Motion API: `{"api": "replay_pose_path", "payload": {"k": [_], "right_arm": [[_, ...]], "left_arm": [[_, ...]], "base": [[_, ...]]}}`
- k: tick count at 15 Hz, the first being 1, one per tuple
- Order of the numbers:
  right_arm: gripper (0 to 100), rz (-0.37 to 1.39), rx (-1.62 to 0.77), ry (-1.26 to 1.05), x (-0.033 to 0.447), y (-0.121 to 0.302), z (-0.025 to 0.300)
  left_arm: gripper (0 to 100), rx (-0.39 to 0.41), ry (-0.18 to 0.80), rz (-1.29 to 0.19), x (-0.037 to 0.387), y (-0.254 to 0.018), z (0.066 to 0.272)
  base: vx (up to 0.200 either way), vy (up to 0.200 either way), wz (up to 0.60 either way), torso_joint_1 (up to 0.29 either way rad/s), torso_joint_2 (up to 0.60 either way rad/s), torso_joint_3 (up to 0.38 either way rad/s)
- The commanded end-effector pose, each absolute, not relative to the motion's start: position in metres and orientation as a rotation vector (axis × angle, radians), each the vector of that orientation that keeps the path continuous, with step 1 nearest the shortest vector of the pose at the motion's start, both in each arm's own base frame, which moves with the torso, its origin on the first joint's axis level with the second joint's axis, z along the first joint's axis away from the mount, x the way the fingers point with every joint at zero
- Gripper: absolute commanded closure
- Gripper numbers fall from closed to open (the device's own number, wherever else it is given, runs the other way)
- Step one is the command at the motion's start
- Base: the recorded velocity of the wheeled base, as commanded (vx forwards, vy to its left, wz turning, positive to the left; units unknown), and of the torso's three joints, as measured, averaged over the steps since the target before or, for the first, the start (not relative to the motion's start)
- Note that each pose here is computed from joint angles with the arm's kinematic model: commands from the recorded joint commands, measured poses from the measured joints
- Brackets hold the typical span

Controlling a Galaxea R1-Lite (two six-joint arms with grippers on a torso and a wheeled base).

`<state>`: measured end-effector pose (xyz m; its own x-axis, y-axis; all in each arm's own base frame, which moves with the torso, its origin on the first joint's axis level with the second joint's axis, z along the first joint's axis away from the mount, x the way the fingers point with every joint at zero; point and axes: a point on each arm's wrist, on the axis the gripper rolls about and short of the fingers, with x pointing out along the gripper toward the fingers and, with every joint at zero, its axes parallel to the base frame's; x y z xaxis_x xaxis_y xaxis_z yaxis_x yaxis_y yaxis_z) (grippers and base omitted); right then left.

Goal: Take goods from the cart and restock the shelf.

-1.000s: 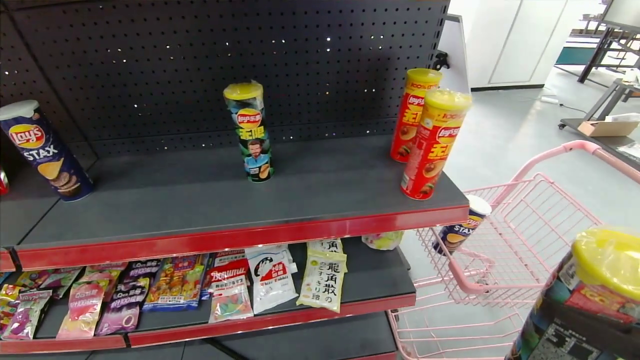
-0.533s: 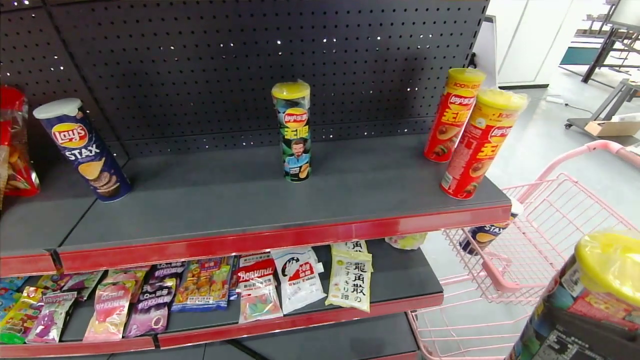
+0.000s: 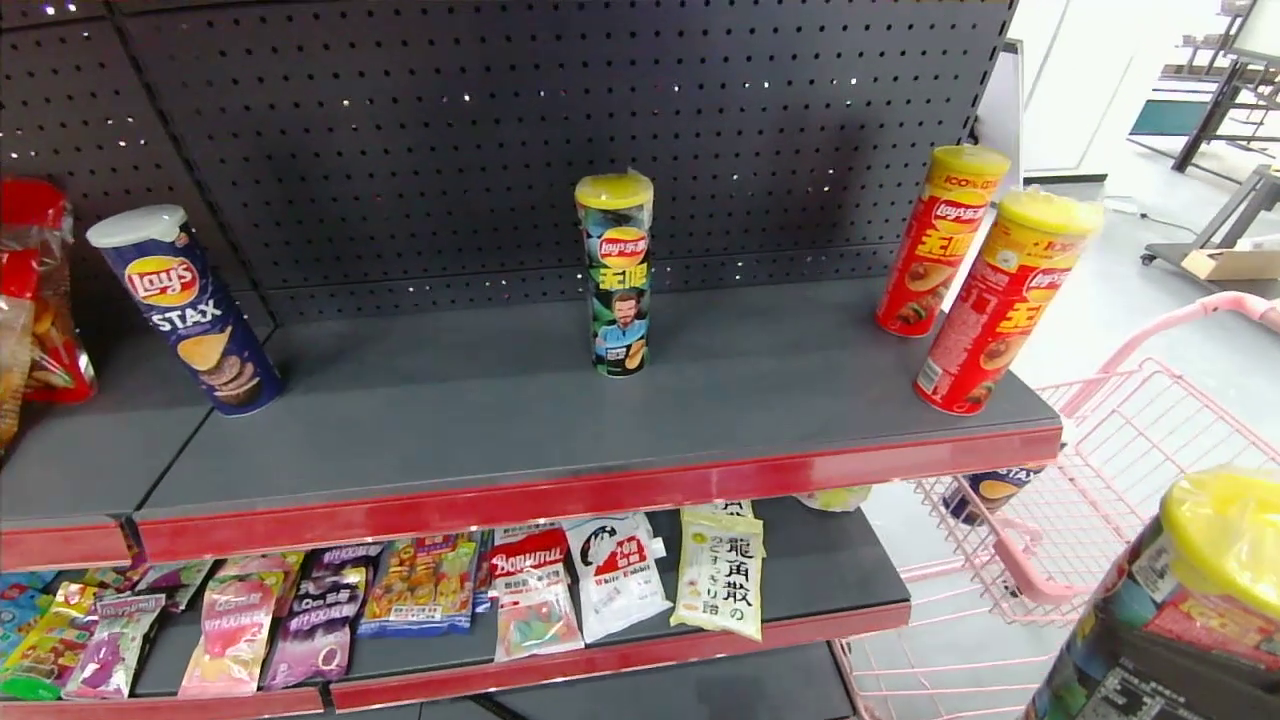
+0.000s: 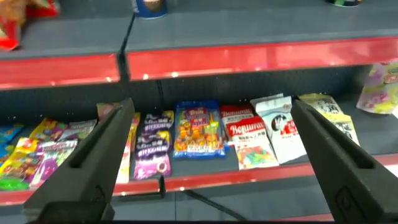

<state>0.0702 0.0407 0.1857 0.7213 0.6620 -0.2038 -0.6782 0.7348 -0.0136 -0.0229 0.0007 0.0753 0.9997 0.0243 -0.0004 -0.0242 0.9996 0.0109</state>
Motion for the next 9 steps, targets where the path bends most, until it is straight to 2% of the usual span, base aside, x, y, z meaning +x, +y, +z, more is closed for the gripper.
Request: {"api": "replay_pose_path", "payload": {"k": [1, 4, 9], "right_arm": [[100, 0.731, -0.090, 0.191, 0.0692, 0.0397, 0.1851], [100, 0.721, -0.110, 0.192, 0.0695, 0.0396, 0.1841], [100, 0.725, -0.136, 0.173, 0.0667, 0.0385, 0.1835]], "left_arm": [[0, 0.011, 0.000, 0.025, -0.0229, 0.0007, 0.0757], [0, 0.011, 0.002, 0.026, -0.0228, 0.0007, 0.0753], [0, 0.011, 0.002, 0.025, -0.0228, 0.0007, 0.0753]], "base": [[0.200, 0.000, 0.00, 0.012, 0.00, 0.007], [0.200, 0.000, 0.00, 0.012, 0.00, 0.001], [0.000, 0.000, 0.00, 0.000, 0.00, 0.000]]}}
